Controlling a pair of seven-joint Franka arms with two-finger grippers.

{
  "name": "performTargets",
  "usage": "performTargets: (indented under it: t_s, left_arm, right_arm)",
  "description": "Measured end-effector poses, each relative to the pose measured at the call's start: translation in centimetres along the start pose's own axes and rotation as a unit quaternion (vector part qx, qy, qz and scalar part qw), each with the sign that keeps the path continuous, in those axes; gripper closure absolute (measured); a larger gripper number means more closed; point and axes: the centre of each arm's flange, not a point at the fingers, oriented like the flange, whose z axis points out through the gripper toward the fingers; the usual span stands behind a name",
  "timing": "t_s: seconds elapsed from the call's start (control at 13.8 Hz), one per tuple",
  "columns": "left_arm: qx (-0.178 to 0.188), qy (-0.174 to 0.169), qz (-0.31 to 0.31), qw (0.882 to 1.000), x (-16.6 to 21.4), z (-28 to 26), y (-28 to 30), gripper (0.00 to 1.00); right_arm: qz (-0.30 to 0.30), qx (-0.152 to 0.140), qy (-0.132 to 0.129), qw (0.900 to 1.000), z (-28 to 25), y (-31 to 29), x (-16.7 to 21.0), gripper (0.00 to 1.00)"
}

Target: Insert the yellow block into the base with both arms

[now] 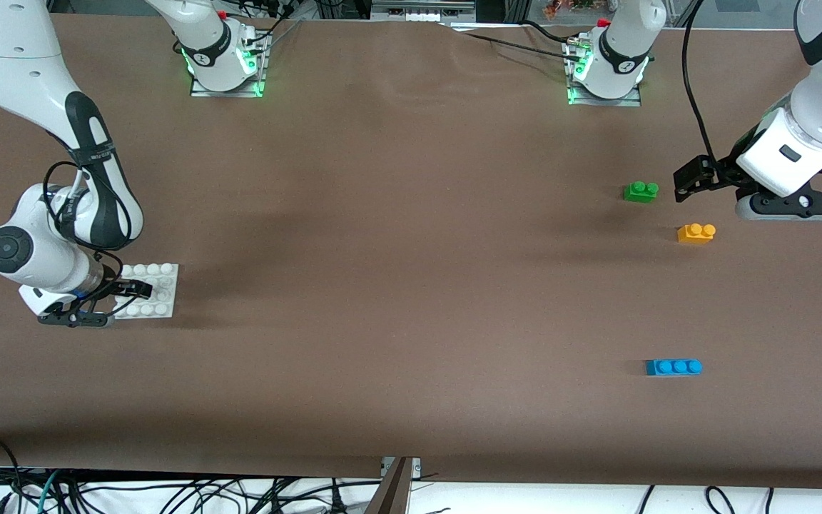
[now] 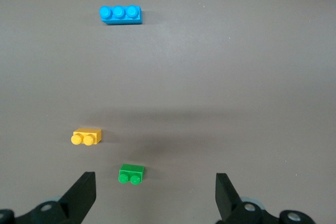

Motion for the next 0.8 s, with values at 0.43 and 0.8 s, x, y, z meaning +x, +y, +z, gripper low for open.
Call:
performTargets:
  t_s: [0.43, 0.8]
  left_arm:
    - [0.000, 0.001, 0.000, 1.000, 0.0, 0.0, 0.0, 0.00]
    - [0.000, 0.001, -0.002, 1.000, 0.1, 0.0, 0.1, 0.00]
  right_arm:
    - [-0.007, 0.001, -0.009, 1.000, 1.4, -0.6, -0.2, 0.00]
    - [-0.014, 0.002, -0.008, 1.000, 1.9, -0.9, -0.2, 0.00]
